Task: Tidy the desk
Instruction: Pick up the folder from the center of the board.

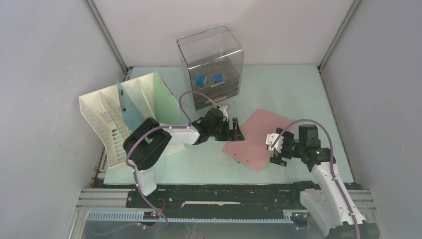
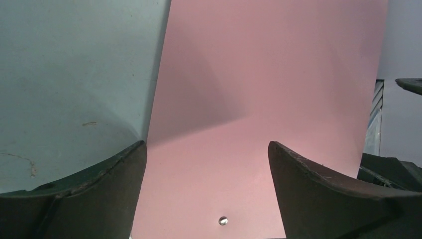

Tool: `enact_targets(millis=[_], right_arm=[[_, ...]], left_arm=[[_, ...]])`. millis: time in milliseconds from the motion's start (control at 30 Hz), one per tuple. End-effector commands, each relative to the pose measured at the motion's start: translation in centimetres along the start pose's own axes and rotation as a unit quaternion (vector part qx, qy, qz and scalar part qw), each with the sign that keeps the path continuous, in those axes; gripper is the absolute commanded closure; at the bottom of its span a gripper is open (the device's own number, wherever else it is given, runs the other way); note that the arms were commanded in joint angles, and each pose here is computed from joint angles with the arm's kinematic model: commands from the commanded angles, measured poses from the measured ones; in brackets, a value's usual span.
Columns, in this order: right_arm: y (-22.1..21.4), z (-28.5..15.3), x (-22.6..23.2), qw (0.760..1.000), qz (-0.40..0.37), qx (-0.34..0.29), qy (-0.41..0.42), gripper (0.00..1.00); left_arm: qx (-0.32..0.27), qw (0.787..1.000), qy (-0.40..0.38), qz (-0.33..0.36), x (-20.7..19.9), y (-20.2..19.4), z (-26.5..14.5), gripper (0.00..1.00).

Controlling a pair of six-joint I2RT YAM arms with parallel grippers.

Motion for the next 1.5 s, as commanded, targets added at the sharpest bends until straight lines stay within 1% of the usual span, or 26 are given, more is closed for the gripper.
enact_targets(millis=[0,367,600,800,933,1033,1100,1133,1167,1200,1233,1467], right_arm=[[2.4,-0.1,-2.5,0.997,-0.031,-0.059,-0.035,0.04],[4.6,0.1,-4.6,0.993,-0.055,-0.096,-0.048,0.11],[5.4,0.2,-5.2,0.99,-0.083,-0.11,-0.041,0.18],[5.4,0.7,-4.9,0.987,-0.12,-0.109,-0.02,0.36],[5.6,1.1,-4.7,0.984,-0.137,-0.11,-0.01,0.43],[5.7,1.3,-4.5,0.983,-0.145,-0.11,-0.003,0.51],[5.8,1.3,-4.4,0.983,-0.147,-0.111,0.0,0.64],[5.9,1.3,-4.3,0.983,-0.146,-0.112,0.001,0.74],[5.9,1.3,-4.2,0.983,-0.146,-0.113,0.003,0.81],[6.0,1.2,-4.1,0.983,-0.146,-0.114,0.004,0.96],[5.9,1.2,-4.0,0.983,-0.144,-0.114,0.005,1.0],[5.8,0.7,-3.3,0.985,-0.132,-0.108,0.014,1.0]], left_arm=[[0.019,0.998,-0.055,0.006,-1.7,-0.2,-0.1,0.09],[0.025,0.997,-0.07,0.008,-1.9,0.3,-0.3,0.09],[0.024,0.996,-0.08,0.011,-2.3,0.9,-0.6,0.09],[0.027,0.996,-0.084,0.014,-2.3,1.2,-0.8,0.09],[0.031,0.996,-0.087,0.017,-2.5,1.3,-0.9,0.09],[0.032,0.995,-0.089,0.021,-2.7,1.5,-1.0,0.09],[0.034,0.995,-0.09,0.024,-2.8,1.5,-1.0,0.09],[0.034,0.995,-0.09,0.025,-2.8,1.6,-1.1,0.09],[0.034,0.995,-0.09,0.025,-2.8,1.6,-1.1,0.09],[0.035,0.995,-0.091,0.026,-2.9,1.6,-1.1,0.09],[0.035,0.995,-0.09,0.026,-2.9,1.6,-1.2,0.09],[0.025,0.995,-0.091,0.037,-3.5,2.1,-2.0,0.08]])
Point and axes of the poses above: each gripper's point midway between its finger pads, its own z axis out along the fingers, its own x axis along the line the jaws close on, y = z × x, the point moved 9 cm from there along -z, back along the fingers, and after that the axes turned 1 degree about z, right-handed, at the moved point
